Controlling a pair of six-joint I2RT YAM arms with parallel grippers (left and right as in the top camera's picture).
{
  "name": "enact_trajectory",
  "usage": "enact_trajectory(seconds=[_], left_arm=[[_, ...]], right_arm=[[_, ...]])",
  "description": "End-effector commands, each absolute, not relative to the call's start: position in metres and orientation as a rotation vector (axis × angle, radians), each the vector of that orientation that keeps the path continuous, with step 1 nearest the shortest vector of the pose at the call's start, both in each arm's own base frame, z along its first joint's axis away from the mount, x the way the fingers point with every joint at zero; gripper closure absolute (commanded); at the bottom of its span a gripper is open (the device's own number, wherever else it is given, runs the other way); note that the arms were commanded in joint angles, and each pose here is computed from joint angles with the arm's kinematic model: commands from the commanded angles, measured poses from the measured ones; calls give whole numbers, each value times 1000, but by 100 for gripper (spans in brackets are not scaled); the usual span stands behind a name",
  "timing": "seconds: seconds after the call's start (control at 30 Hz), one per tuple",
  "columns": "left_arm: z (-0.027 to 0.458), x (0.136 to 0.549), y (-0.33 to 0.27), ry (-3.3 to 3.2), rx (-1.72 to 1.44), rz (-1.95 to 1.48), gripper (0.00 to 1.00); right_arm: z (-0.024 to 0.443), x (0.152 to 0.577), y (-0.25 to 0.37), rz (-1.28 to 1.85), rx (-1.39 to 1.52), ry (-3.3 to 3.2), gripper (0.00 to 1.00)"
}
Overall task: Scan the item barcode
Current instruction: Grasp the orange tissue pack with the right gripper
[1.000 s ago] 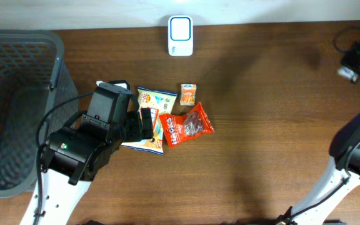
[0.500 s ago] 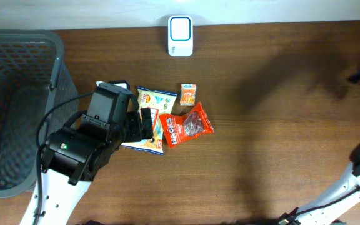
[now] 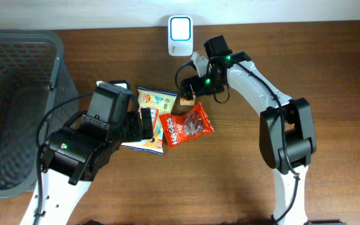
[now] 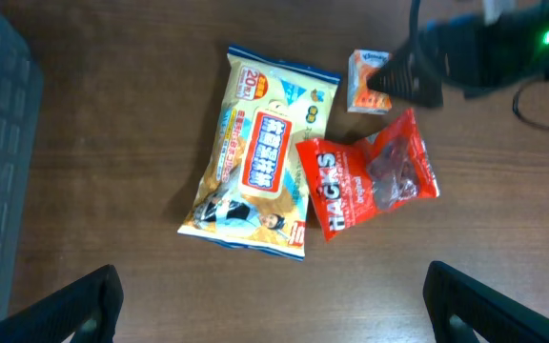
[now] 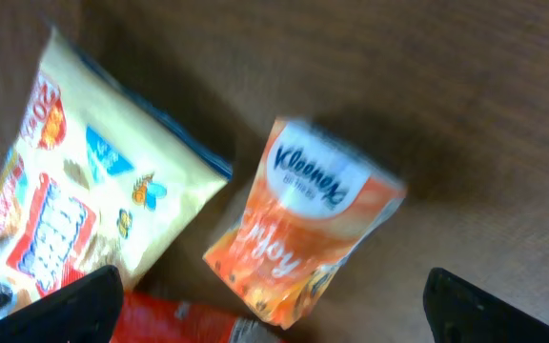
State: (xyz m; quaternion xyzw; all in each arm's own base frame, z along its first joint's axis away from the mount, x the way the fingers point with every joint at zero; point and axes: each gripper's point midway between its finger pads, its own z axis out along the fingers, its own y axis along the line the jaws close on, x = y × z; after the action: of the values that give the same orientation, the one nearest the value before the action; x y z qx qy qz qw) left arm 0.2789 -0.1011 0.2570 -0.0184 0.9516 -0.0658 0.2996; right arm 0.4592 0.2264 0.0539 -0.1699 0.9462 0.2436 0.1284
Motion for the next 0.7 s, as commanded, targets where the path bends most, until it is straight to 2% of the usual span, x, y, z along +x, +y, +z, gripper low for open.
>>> enact_trajectory(seconds=[0.0, 0.03, 0.1, 0.2, 0.27, 0.3, 0.37, 0.4, 0.43, 0.57, 0.67], left_arm=[[259, 279, -100, 2519, -68, -178, 1], [259, 279, -100, 2519, -68, -178, 1], [259, 279, -100, 2520, -68, -178, 1], [259, 279, -100, 2519, -68, -178, 1], [259, 279, -100, 2519, -68, -178, 1], [259, 279, -100, 2519, -68, -178, 1], [259, 279, -100, 2519, -68, -178, 1], [259, 279, -100, 2519, -68, -178, 1], [259, 279, -100, 2519, -68, -178, 1], [259, 279, -100, 2519, -68, -177, 1], [259, 279, -100, 2519, -68, -178, 1]], right_arm=[[57, 473, 228, 726, -313, 2747, 11], [58, 474, 231, 729, -324, 2738, 15], [57, 473, 237, 731, -342, 2728, 45], [43, 466, 250, 733, -372, 2752, 52], [21, 463, 247, 627, -368, 2801, 67], [14, 465, 234, 516, -295, 2836, 70], [6, 466, 203, 287, -210, 2881, 70], [8, 464, 199, 269, -204, 2893, 69], [16, 465, 194, 263, -190, 2903, 62], [74, 481, 155, 107, -101, 2908, 53], [85, 471, 188, 361, -145, 2931, 52]])
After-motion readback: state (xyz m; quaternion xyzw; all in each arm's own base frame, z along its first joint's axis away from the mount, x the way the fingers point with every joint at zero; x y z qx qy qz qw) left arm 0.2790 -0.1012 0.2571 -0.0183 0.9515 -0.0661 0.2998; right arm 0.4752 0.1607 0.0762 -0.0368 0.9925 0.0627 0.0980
